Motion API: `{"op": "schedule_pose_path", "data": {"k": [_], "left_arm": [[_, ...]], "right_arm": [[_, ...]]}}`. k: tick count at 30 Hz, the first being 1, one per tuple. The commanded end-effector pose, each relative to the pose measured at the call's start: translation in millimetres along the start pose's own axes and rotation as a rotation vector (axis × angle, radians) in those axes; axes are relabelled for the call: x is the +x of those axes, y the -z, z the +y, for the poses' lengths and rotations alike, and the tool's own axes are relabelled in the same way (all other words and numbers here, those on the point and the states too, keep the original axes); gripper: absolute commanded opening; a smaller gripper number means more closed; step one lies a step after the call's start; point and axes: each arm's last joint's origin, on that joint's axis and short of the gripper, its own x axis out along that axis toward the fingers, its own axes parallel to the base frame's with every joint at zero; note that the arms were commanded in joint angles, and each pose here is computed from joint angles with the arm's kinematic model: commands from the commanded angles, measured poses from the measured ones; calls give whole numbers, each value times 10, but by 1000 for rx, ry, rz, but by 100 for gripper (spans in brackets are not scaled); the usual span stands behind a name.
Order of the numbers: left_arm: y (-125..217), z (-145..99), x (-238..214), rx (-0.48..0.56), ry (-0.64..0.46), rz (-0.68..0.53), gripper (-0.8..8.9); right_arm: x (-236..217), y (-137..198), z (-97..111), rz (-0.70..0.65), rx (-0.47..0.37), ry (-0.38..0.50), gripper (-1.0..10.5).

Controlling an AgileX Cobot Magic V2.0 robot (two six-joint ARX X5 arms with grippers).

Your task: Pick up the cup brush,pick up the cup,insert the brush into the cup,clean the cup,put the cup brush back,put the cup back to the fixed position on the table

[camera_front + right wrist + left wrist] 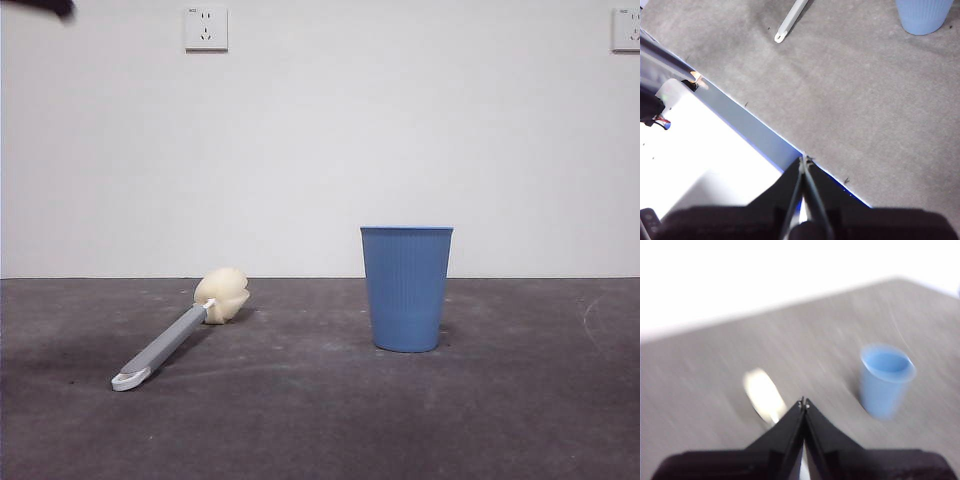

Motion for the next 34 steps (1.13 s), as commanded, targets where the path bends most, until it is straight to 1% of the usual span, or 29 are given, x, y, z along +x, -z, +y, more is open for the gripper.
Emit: {"op": "schedule_pose_path", "data": {"k": [1, 5, 8, 12, 17, 23, 25, 28, 32, 34], "left_arm": [[-11, 198, -103, 113, -111, -83, -3], [109, 364, -258, 111, -227, -145, -3], [299, 411, -327, 105, -309, -147, -3], [624, 429, -350, 90, -361, -133, -3], [1062, 424, -298, 30, -374, -103, -3], [1440, 416, -224, -49, -370, -84, -3], [1528, 416, -201, -73, -368, -75, -3], [1608, 412, -190, -103, -365, -11, -3], [1609, 411, -190, -113, -363, -11, -3], [1600, 411, -190, -139, -358, -26, -3]], "right_arm": [[-10, -5, 5, -6, -11, 0, 4], [-10, -5, 5, -6, -11, 0, 4], [-10, -5, 5, -6, -11, 0, 4], [-10, -5, 5, -6, -11, 0, 4], [-10, -5, 5, -6, -11, 0, 4], [-10, -5, 5, -6, -11, 1, 4], [-10, -5, 5, -6, -11, 1, 4], [-10, -5, 5, -6, -11, 0, 4], [-10, -5, 5, -6, -11, 0, 4], [-10, -5, 5, -6, -11, 1, 4]]}}
